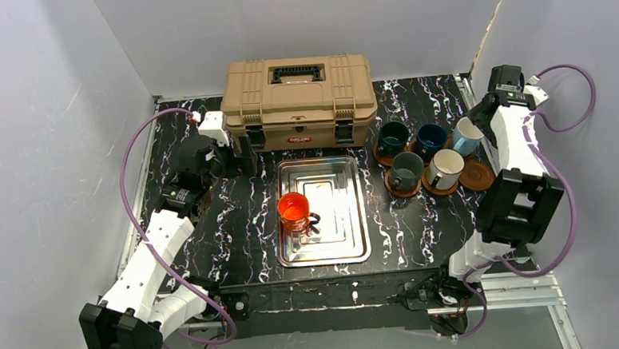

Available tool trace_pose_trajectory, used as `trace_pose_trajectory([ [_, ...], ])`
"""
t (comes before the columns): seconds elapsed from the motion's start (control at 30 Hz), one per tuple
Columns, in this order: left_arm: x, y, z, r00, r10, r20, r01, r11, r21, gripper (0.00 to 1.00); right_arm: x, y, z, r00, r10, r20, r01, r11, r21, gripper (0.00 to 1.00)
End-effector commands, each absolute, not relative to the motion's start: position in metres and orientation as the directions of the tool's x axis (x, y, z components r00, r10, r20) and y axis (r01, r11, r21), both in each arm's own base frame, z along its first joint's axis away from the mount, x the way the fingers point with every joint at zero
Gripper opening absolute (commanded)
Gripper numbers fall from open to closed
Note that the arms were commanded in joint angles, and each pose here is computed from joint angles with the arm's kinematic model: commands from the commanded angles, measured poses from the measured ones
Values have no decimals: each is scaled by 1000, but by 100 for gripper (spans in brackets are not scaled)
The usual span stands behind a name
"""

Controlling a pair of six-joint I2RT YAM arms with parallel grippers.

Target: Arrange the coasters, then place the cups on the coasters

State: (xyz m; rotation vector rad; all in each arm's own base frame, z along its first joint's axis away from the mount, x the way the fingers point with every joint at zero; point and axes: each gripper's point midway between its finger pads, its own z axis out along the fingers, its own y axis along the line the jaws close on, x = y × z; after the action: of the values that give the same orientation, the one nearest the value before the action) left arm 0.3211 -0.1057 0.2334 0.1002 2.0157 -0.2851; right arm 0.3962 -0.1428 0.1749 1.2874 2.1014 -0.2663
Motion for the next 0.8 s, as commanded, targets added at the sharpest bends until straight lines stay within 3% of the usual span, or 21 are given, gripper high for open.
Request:
trace_pose_trajectory([
  [0.0, 319, -109, 252, -408, -62, -911, 219, 962, -163, 98, 387, -144, 226, -244, 668, -704, 802, 546, 240, 82],
  [0.3, 314, -113, 259, -395, -88, -914, 236, 952, -194, 98, 375, -91, 261, -334, 606, -722, 550, 747, 373, 79],
  [0.57, 313, -118, 259, -401, -103, -910, 252, 943, -217, 98, 352, -32, 276, -453, 401, -796, 375, 896, 238, 84],
  [0.77, 314, -116, 258, -398, -101, -912, 247, 945, -213, 98, 340, 58, 270, -552, 230, -801, 21, 965, 262, 84],
])
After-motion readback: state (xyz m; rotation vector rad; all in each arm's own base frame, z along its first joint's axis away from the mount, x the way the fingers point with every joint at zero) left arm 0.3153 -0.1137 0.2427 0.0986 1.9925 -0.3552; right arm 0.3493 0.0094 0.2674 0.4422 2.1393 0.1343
